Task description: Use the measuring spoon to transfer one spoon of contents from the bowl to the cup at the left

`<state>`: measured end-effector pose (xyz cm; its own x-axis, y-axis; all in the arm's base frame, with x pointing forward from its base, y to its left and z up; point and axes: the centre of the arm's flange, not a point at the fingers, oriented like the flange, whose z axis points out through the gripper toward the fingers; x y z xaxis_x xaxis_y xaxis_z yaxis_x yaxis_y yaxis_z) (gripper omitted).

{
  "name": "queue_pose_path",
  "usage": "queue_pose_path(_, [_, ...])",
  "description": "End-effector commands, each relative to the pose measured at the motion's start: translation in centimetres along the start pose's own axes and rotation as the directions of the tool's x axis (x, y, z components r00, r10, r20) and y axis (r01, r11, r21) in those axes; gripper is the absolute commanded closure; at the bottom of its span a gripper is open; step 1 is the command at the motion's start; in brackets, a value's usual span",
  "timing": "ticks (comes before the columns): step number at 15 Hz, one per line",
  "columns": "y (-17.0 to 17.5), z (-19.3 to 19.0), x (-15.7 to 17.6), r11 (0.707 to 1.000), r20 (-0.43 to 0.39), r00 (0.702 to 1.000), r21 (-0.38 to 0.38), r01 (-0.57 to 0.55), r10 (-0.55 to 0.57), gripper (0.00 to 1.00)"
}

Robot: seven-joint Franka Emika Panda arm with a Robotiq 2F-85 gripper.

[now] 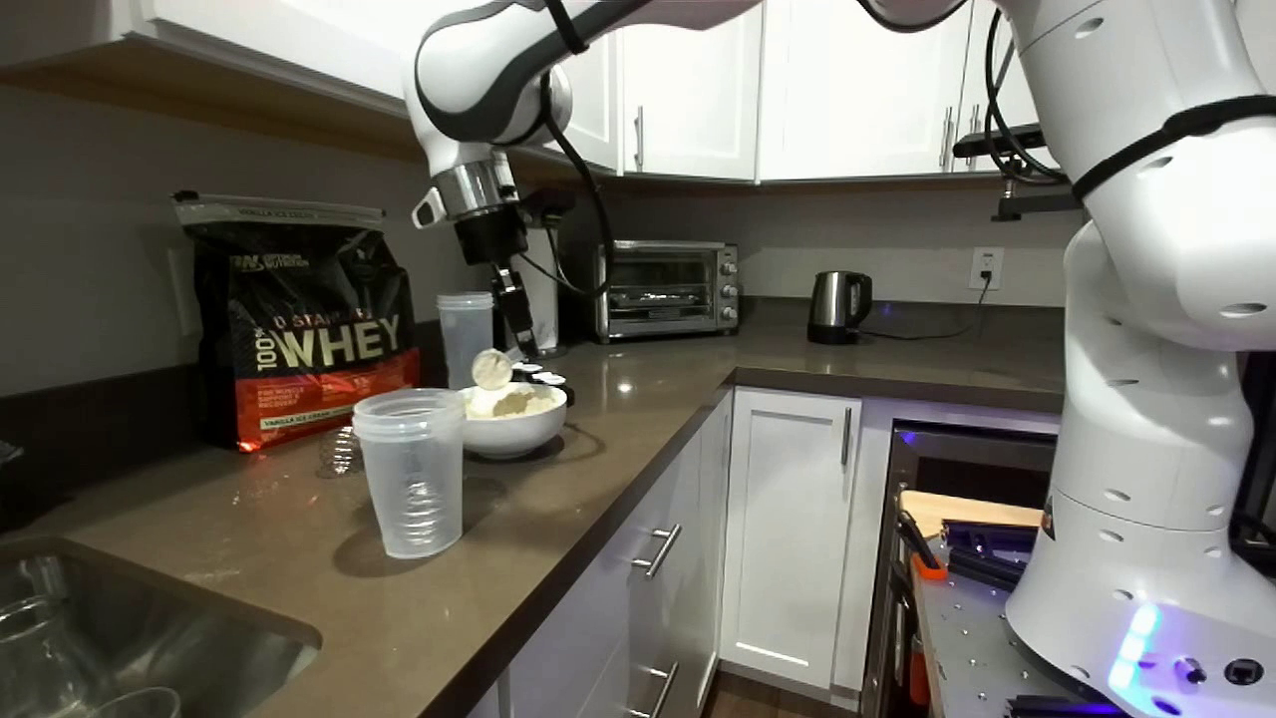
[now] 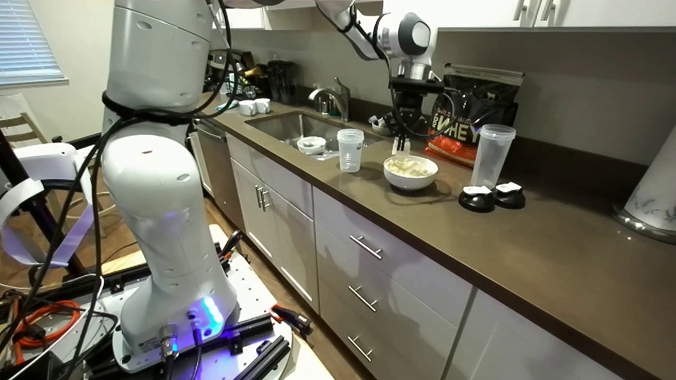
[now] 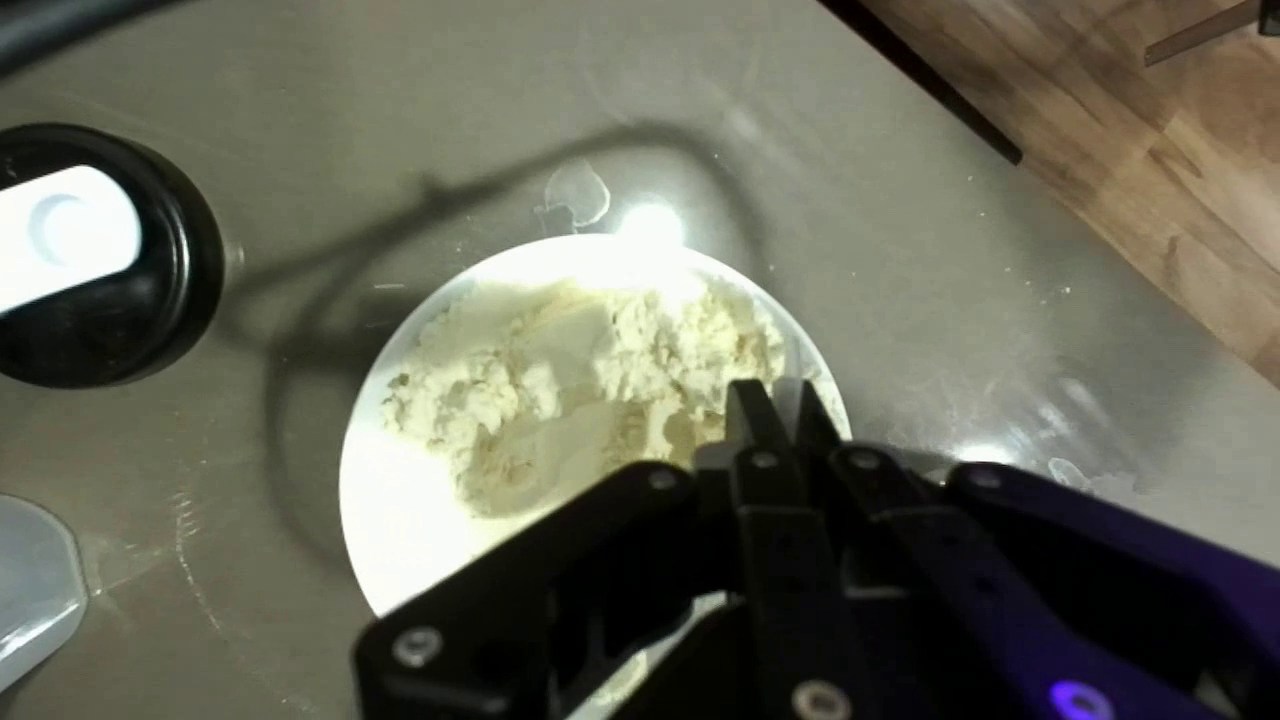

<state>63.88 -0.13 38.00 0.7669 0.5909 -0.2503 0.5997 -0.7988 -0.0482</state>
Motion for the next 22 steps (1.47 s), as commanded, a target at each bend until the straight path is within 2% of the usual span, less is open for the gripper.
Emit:
queue_pose_path(1, [-0.7, -1.3, -1.7, 0.999, -0.039, 0.999, 0.045, 0.025, -0.023, 0.99])
queue_pose_path(10, [-2.6, -4.5, -1.9, 0.999, -0.104, 0.994, 0.036, 0.038, -0.034, 0.99])
queue_pose_path(22, [-7.5, -7.2, -0.4, 0.996, -0.152, 0.984, 0.013, 0.091, -0.088, 0.99])
